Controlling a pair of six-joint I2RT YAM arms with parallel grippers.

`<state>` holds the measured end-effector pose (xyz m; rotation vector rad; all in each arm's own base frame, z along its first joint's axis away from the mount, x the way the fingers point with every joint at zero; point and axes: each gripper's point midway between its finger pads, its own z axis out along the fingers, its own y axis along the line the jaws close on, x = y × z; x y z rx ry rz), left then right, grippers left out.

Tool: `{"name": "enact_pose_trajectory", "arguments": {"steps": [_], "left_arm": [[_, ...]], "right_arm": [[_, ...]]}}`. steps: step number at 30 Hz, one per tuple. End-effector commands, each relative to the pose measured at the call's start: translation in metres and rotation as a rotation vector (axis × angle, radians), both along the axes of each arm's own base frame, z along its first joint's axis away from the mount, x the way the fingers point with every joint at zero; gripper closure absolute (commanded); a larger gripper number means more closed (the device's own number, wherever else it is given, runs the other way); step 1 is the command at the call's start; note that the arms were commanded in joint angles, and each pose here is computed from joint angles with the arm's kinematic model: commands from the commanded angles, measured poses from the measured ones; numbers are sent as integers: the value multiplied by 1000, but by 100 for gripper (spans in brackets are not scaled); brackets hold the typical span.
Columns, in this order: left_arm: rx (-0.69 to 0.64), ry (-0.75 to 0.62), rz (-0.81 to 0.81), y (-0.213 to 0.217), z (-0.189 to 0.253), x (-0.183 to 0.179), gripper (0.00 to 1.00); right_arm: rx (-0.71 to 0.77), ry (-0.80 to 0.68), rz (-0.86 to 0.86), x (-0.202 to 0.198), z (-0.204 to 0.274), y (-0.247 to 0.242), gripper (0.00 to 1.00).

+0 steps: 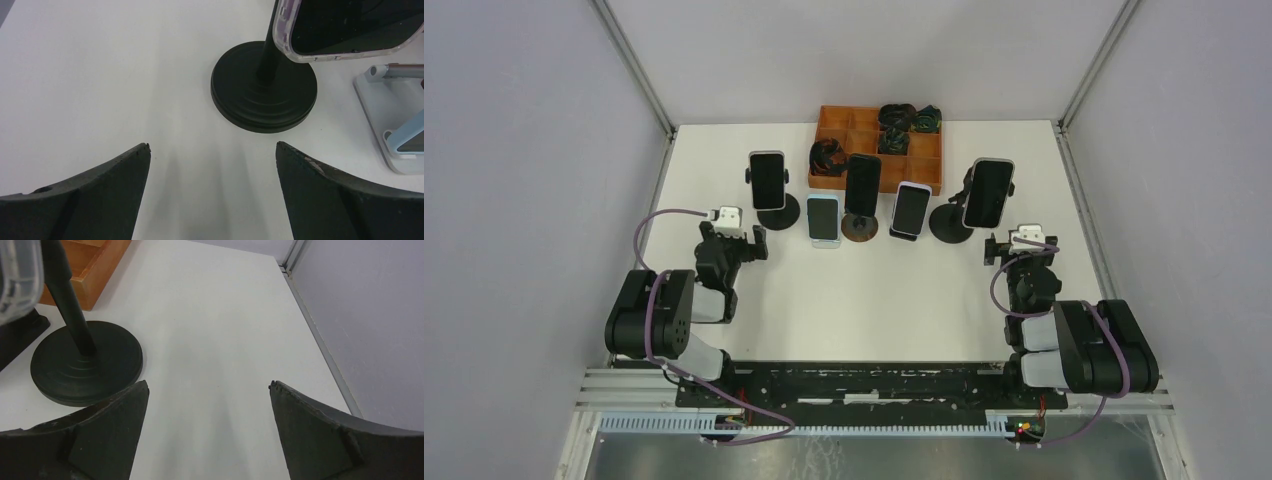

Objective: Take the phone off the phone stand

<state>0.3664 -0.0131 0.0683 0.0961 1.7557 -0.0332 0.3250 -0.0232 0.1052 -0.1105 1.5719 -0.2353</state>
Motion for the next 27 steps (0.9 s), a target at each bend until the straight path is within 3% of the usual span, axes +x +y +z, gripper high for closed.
{"name": "enact_pose_trajectory", "arguments": {"steps": [1,12,16,22,27], "left_arm": [[-31,-75,20,0,20,11,0],[-39,-85,28,3,33,17,0],[3,157,17,4,48,39,0],[-42,292,-81,30,52,26,0],[-83,367,-173,60,50,-1,0]], "right_arm": [[-6,46,11,-24,-21,1,2],[30,28,-83,-28,-18,-10,2],[58,62,-207,-29,-18,-28,2],[183,219,-387,-11,-6,-44,2],[408,160,-445,-19,6,-40,2]]}}
